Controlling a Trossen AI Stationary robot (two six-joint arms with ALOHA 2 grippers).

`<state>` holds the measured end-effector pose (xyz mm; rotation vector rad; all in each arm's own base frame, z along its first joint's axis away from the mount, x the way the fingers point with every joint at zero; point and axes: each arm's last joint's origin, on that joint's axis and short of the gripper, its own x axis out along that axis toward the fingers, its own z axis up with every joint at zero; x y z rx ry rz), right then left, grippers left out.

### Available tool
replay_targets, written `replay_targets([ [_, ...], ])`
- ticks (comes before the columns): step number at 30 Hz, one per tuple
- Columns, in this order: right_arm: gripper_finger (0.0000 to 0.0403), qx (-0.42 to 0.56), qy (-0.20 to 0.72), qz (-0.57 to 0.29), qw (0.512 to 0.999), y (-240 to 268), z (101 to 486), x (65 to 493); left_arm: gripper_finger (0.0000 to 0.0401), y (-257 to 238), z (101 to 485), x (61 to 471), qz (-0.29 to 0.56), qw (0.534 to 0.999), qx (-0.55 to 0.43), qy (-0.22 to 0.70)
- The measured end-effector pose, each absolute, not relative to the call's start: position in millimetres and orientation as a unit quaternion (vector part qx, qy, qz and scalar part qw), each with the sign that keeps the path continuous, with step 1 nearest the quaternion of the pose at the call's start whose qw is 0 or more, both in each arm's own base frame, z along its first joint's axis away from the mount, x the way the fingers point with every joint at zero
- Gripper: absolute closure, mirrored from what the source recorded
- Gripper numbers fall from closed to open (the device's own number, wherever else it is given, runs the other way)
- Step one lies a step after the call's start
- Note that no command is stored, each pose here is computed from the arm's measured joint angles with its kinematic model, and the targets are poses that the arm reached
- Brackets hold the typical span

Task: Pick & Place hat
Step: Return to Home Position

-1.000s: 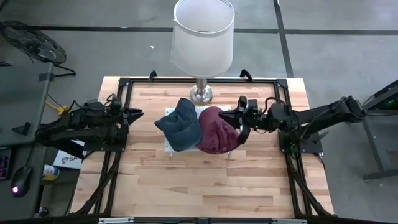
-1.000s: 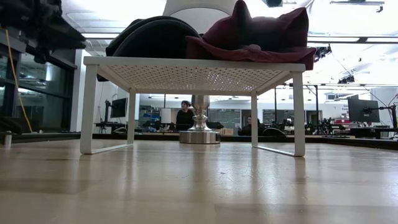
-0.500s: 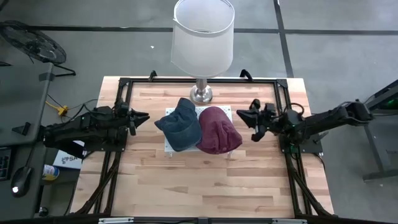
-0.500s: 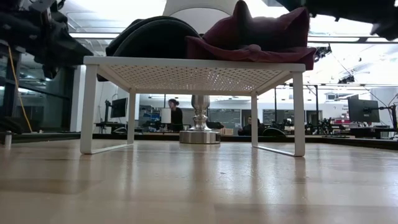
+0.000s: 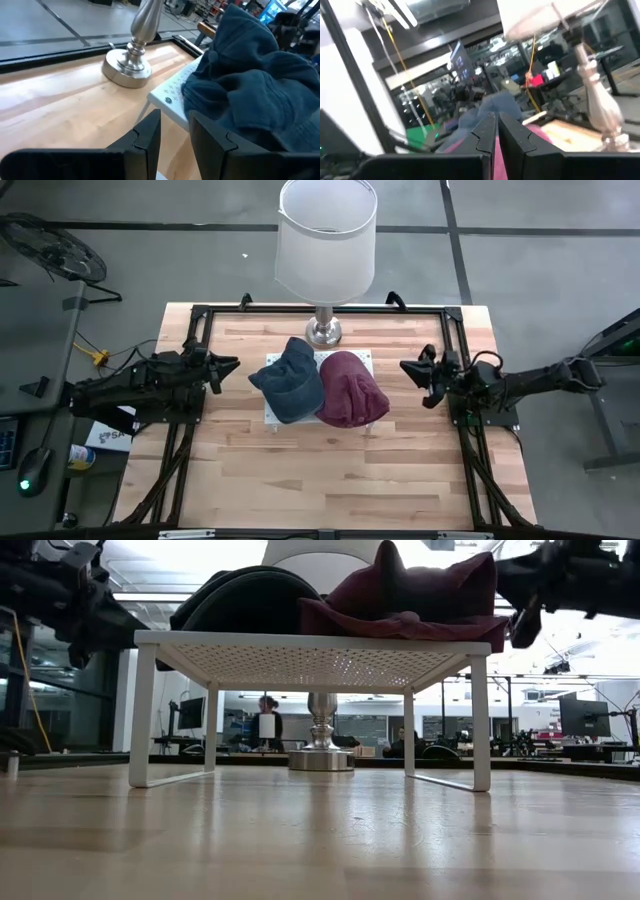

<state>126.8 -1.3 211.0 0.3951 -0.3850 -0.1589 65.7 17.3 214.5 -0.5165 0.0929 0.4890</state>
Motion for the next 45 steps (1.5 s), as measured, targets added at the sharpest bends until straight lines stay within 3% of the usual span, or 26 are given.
replay_targets([
  [10, 0.039, 0.199, -0.151, -0.054, 0.967, -0.2, 196.1, 115.5, 0.03, 19.4, 181.0, 84.9, 0.227, 0.932, -0.283, 0.016],
  [21, 0.039, 0.201, -0.119, -0.034, 0.972, 0.4, 189.1, 98.9, 0.03, 21.4, 172.7, 83.2, 0.274, 0.921, -0.273, 0.038],
  [30, 0.039, 0.199, -0.081, -0.03, 0.976, 0.7, 184.7, 94.7, 0.03, 21.2, 174.7, 84.1, 0.265, 0.933, -0.242, 0.036],
  [35, 0.039, 0.199, -0.077, -0.029, 0.977, 0.7, 183.5, 94.9, 0.03, 19.3, 183.4, 86.5, 0.215, 0.962, -0.168, 0.021],
  [45, 0.039, 0.207, -0.059, 0.002, 0.977, 2.7, 181.3, 95.3, 0.03, 14.7, 177.0, 92.2, 0.12, 0.981, -0.154, 0.012],
])
